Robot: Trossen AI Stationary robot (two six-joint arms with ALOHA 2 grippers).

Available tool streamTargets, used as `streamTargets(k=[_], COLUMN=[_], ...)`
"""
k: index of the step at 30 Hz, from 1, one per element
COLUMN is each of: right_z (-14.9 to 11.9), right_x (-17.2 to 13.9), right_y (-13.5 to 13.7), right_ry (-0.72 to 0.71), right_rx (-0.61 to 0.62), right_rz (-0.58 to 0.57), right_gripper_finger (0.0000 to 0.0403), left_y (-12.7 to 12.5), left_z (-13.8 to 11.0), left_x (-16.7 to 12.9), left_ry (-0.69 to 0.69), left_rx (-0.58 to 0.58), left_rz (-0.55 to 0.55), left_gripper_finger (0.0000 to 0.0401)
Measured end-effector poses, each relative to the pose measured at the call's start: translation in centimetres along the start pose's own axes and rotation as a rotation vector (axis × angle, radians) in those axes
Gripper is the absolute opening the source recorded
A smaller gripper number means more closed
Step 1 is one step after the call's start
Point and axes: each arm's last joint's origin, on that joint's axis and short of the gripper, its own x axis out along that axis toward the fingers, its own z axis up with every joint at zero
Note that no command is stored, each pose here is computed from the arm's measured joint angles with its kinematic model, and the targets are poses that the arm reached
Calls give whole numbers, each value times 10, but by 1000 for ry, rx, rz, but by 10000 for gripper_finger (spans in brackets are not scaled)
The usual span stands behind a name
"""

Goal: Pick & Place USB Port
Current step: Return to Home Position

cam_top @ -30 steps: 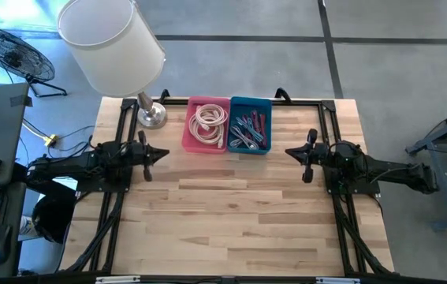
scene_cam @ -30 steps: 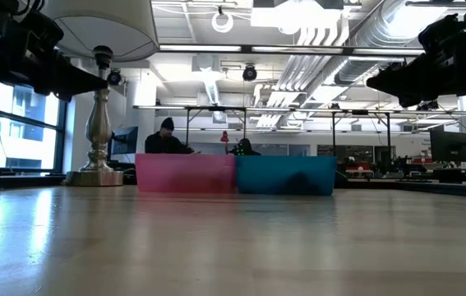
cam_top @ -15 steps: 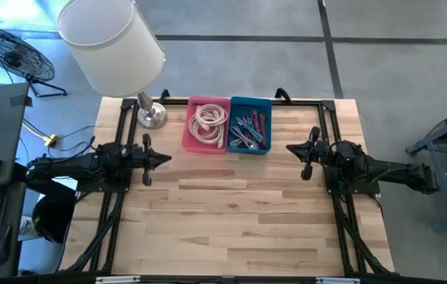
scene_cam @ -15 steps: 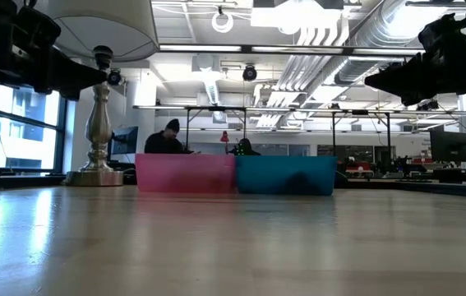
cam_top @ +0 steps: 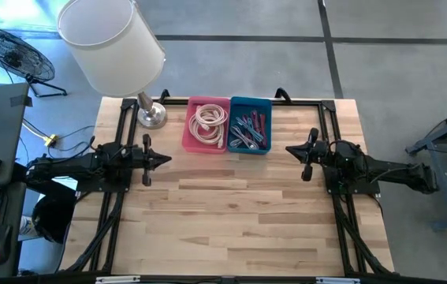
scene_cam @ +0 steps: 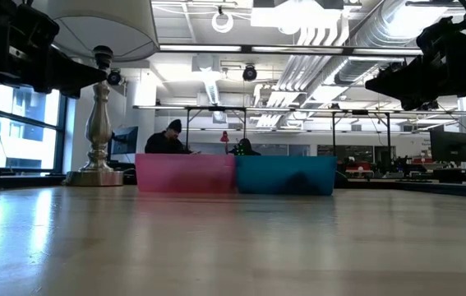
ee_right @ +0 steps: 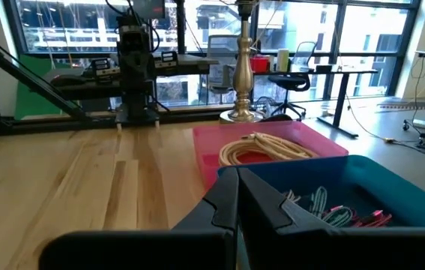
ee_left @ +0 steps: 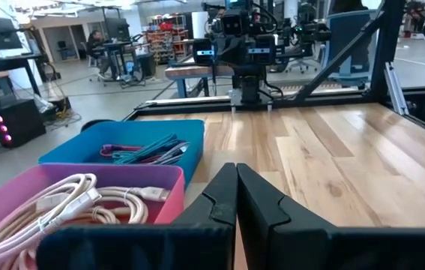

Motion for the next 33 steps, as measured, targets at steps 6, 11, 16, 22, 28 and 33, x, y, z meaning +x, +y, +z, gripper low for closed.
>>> streamTargets(k=[6, 11, 16, 22, 28, 33], right_z=[0, 0, 0, 0, 0, 0], right_x=[0, 0, 0, 0, 0, 0], right_y=[0, 0, 0, 0, 0, 0], right_ry=[1, 1, 1, 1, 1, 1], right_rx=[1, 1, 1, 0, 1, 1], right_rz=[0, 0, 0, 1, 0, 1], right_gripper_finger=[0, 0, 0, 0, 0, 0], left_y=[0, -1, -2, -2, -2, -2], left_z=[0, -1, -1, -1, -1, -1], left_x=[0, 0, 0, 0, 0, 0], left_ry=[1, 2, 4, 5, 5, 5], left_rx=[-40, 6, 6, 6, 6, 6], left_rz=[8, -17, -52, -52, -50, -50], left_gripper_finger=[0, 0, 0, 0, 0, 0])
